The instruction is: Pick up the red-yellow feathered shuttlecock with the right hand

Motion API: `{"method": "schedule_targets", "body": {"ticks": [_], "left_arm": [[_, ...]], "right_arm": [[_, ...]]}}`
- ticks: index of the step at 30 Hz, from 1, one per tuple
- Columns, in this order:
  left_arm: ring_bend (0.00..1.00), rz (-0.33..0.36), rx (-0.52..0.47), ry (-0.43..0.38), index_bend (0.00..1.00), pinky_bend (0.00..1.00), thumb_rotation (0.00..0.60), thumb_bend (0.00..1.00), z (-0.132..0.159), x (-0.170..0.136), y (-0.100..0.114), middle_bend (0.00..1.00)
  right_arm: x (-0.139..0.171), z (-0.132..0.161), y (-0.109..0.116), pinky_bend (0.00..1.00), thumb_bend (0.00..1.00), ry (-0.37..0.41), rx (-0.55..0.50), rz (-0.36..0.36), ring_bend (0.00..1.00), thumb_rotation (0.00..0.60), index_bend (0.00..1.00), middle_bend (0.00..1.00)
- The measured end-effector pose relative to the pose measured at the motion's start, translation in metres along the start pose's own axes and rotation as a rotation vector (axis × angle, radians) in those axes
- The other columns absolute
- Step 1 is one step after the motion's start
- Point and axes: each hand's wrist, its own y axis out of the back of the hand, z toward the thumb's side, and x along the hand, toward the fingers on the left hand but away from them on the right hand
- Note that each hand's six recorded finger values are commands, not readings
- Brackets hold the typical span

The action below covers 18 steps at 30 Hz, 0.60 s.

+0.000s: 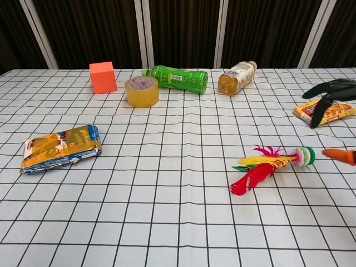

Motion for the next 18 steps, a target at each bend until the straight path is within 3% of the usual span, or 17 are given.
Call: {"method": "schedule_targets", "body": {"ticks": [9,18], "left_arm": [[0.0,-0.005,-0.011,-0.001,0.0,0.0,0.6,0.0,0.0,0.0,0.0,0.0],[0.0,-0.01,-0.015,-0.001,0.0,0.0,0.6,0.0,0.0,0.0,0.0,0.0]], "right_arm": [[-0.027,0.025,-0.046,0.0,0.34,-0.001,-0.061,0.032,0.0,0.6,0.51,0.2],[-0.041,0.037,-0.063,0.0,0.35,0.001,-0.08,0.028,0.0,0.6,0.53,0.21]]}}
